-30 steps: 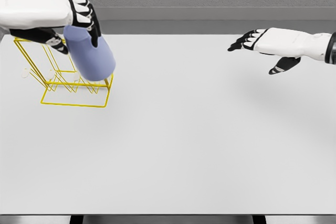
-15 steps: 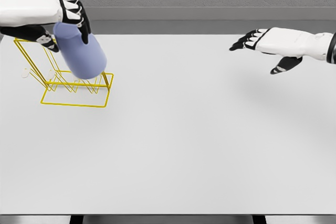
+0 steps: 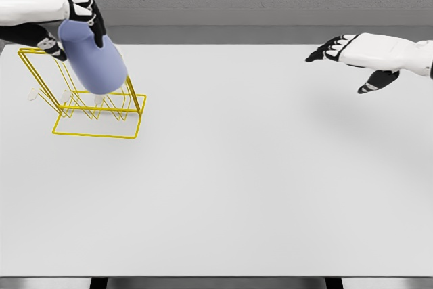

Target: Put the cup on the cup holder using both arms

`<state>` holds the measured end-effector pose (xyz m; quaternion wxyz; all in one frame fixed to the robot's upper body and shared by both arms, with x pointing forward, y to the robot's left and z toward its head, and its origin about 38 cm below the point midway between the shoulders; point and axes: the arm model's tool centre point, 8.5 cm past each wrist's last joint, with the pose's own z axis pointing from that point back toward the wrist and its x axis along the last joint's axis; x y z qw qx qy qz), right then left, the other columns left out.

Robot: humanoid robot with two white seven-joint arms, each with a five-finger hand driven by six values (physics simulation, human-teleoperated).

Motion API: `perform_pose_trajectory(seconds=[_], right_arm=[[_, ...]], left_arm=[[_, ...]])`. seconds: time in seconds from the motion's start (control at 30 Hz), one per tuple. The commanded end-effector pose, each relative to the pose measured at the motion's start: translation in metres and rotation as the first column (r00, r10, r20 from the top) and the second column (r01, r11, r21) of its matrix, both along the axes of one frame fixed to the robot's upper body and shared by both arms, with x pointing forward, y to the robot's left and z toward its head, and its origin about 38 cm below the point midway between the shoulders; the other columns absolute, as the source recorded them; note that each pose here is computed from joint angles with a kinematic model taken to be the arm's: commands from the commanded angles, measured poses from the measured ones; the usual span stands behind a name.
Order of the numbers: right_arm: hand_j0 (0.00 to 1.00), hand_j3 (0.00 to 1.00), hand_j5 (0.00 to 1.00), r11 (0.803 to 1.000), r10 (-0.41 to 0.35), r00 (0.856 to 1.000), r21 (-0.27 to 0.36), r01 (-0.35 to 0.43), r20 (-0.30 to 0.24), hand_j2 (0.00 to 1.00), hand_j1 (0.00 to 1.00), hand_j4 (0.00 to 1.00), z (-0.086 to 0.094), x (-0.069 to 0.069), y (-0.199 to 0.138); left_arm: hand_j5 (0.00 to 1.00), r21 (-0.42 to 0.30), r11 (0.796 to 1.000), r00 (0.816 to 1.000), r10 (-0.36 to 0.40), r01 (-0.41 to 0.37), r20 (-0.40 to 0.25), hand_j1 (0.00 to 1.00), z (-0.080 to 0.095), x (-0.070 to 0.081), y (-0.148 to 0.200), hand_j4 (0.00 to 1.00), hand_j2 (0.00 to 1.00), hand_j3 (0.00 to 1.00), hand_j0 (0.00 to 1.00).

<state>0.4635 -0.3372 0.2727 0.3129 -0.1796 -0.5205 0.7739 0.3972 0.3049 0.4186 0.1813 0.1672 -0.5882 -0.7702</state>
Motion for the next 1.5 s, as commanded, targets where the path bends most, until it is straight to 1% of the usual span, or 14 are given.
perform_pose_trajectory(seconds=[0.0,0.27,0.53,0.7,0.8,0.97,1.37,1.43,1.47], right_arm=[[1.00,1.00,1.00,1.000,-0.010,1.000,0.004,0.010,-0.002,1.00,1.00,1.00,0.000,0.001,-0.003],[1.00,1.00,1.00,1.000,-0.011,1.000,0.005,0.011,-0.001,1.00,1.00,1.00,0.000,0.001,-0.003],[1.00,1.00,1.00,1.000,-0.011,1.000,0.005,0.011,-0.001,1.00,1.00,1.00,0.000,0.001,-0.002],[1.00,1.00,1.00,1.000,-0.009,1.000,0.005,0.009,-0.002,1.00,1.00,1.00,0.000,0.001,-0.002],[1.00,1.00,1.00,1.000,-0.009,1.000,0.005,0.009,-0.002,1.00,1.00,1.00,0.000,0.001,-0.002],[1.00,1.00,1.00,1.000,-0.009,1.000,0.005,0.009,-0.002,1.00,1.00,1.00,0.000,0.001,-0.002],[1.00,1.00,1.00,1.000,-0.008,1.000,0.005,0.008,-0.002,1.00,1.00,1.00,0.000,0.001,-0.001],[1.00,1.00,1.00,1.000,-0.008,1.000,0.006,0.008,-0.001,1.00,1.00,1.00,0.000,0.001,-0.001],[1.00,1.00,1.00,1.000,-0.008,1.000,0.005,0.008,-0.004,1.00,1.00,1.00,-0.001,0.001,-0.001]], left_arm=[[0.49,-0.007,1.000,1.000,0.019,-0.019,-0.003,0.49,0.001,0.002,0.006,0.49,0.49,0.49,0.49],[0.50,-0.005,0.999,0.999,0.053,-0.053,-0.011,0.50,0.000,0.005,0.016,0.50,0.50,0.50,0.50],[0.50,-0.012,0.996,0.995,0.093,-0.094,-0.024,0.50,-0.003,0.013,0.028,0.50,0.50,0.50,0.50],[0.50,-0.010,0.996,0.995,0.092,-0.093,-0.026,0.50,-0.004,0.013,0.027,0.50,0.50,0.50,0.50],[0.50,-0.009,0.995,0.994,0.102,-0.102,-0.042,0.50,-0.011,0.015,0.030,0.50,0.50,0.50,0.50],[0.50,0.000,0.995,0.994,0.103,-0.104,-0.045,0.50,-0.015,0.016,0.029,0.50,0.50,0.50,0.50],[0.50,0.005,0.994,0.993,0.107,-0.107,-0.054,0.50,-0.021,0.017,0.030,0.50,0.50,0.50,0.50],[0.51,0.005,0.994,0.993,0.107,-0.107,-0.054,0.51,-0.020,0.017,0.030,0.51,0.51,0.51,0.51],[0.53,0.006,0.994,0.993,0.108,-0.108,-0.053,0.53,-0.020,0.016,0.031,0.53,0.53,0.53,0.53]])
